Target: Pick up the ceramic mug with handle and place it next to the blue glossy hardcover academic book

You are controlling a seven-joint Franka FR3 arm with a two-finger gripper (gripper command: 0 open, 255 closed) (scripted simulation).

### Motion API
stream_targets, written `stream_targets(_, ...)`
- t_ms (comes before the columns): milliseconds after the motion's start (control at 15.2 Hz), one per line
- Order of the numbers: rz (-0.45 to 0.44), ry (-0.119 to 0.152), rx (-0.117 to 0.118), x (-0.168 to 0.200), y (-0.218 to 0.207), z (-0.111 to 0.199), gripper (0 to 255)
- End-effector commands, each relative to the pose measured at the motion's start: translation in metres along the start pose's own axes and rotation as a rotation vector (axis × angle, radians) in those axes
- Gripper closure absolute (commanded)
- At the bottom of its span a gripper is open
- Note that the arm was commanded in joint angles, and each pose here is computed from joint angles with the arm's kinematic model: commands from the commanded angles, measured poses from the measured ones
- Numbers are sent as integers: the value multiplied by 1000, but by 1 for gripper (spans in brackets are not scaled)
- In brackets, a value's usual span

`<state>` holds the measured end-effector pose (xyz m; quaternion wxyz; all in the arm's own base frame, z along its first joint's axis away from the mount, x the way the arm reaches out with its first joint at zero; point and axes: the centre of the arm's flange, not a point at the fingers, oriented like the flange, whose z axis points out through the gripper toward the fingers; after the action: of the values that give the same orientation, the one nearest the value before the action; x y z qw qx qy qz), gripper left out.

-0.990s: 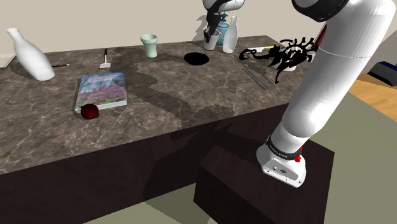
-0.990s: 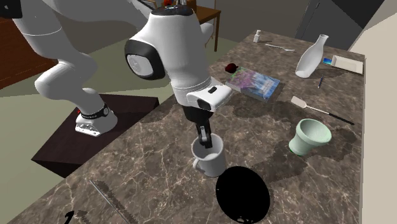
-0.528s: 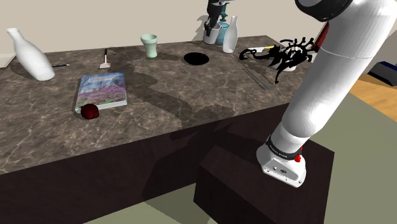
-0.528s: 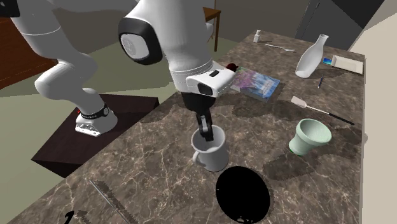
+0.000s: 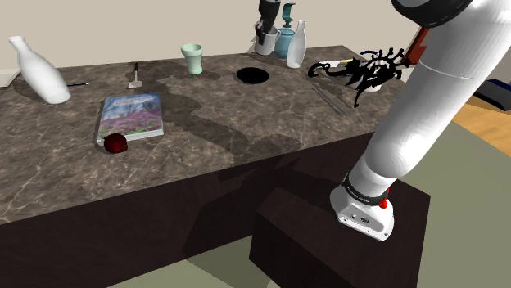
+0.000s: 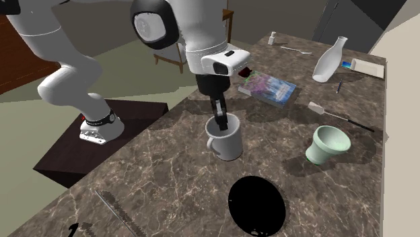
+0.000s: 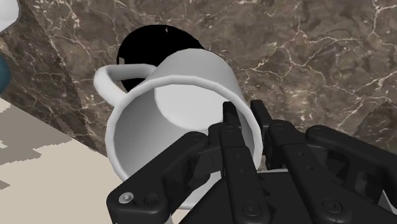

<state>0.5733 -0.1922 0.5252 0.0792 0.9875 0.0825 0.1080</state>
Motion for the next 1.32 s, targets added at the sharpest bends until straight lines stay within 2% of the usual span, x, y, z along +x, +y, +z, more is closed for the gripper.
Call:
stream_targets(0,1,0,-1,1,-29,-5,255)
stream_targets(1254,1,0,-1,41,-274,-42,255)
